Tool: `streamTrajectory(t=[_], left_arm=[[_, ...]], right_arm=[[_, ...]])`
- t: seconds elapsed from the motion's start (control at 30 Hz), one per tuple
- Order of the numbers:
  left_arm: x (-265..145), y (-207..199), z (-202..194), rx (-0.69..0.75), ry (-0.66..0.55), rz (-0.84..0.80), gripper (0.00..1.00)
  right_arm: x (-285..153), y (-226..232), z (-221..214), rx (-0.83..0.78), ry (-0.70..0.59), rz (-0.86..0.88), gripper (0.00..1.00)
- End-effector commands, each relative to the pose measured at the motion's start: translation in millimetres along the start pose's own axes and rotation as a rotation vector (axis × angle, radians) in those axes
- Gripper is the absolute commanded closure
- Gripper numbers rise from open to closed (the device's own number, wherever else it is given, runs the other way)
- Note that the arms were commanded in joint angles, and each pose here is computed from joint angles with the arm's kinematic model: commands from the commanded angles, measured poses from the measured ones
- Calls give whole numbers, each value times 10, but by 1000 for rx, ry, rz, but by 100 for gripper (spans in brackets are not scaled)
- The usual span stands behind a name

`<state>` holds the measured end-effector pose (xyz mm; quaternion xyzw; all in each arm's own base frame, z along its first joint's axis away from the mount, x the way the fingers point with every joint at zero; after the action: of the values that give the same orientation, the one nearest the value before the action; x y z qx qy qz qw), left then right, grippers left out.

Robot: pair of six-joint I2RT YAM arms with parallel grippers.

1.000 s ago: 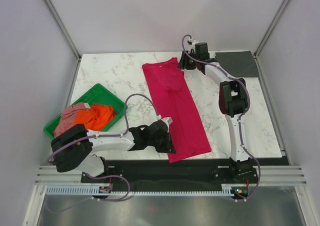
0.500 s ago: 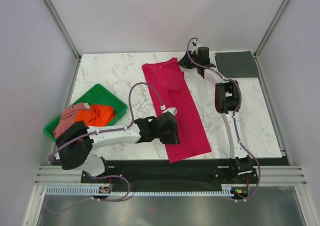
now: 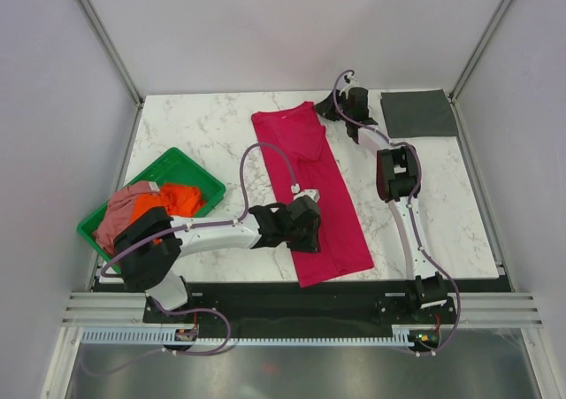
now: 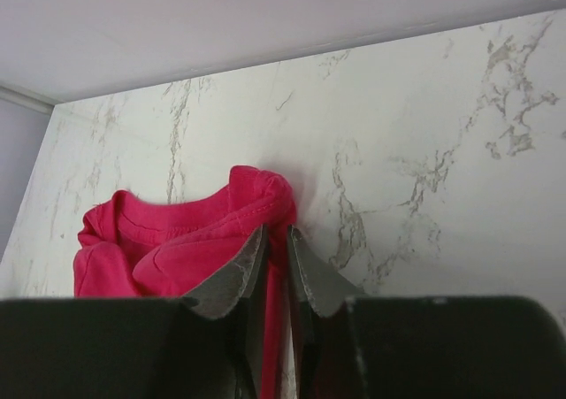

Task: Fold and stack the t-shirts
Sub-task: Fold the tshirt

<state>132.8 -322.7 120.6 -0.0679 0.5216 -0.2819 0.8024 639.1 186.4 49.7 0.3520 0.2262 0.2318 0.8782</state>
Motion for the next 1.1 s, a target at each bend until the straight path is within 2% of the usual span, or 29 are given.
streamTrajectory(t=[0.0, 0.13, 0.2, 0.23, 0.43, 0.67, 0.83, 1.07], left_arm=[[4, 31, 59, 17, -29, 19, 70], [23, 317, 14, -30, -2, 99, 70], [16, 464, -18, -38, 17, 149, 70], [21, 566, -66, -41, 31, 178, 70], [-49, 935, -13, -84, 18, 243, 70], [-79, 918, 149, -50, -23, 258, 71], [-330, 864, 344, -91, -90, 238, 69], [-742, 917, 451, -97, -198, 217, 67]], right_arm=[[51, 44, 110, 17, -69, 8, 79], [47, 33, 119, 18, -76, -6, 88], [27, -15, 115, 15, -80, -30, 99], [8, 10, 145, 14, -86, -38, 100], [-151, -117, 246, 100, -101, -94, 100], [-334, -107, 403, 167, -134, -121, 100], [-424, -50, 525, 217, -167, -130, 100], [-541, -224, 639, 386, -209, -105, 100]])
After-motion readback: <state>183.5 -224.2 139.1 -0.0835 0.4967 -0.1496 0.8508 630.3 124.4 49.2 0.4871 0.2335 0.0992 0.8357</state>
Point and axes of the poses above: each gripper's point midway between its finger pads, its own x axis out along the fingers, its own y axis along the line the jaws close on, z = x × y, the point moved 7 cm from there along -x, back along the fingers, and after that the axes turned 7 degrees about x, right-handed, at the moved point
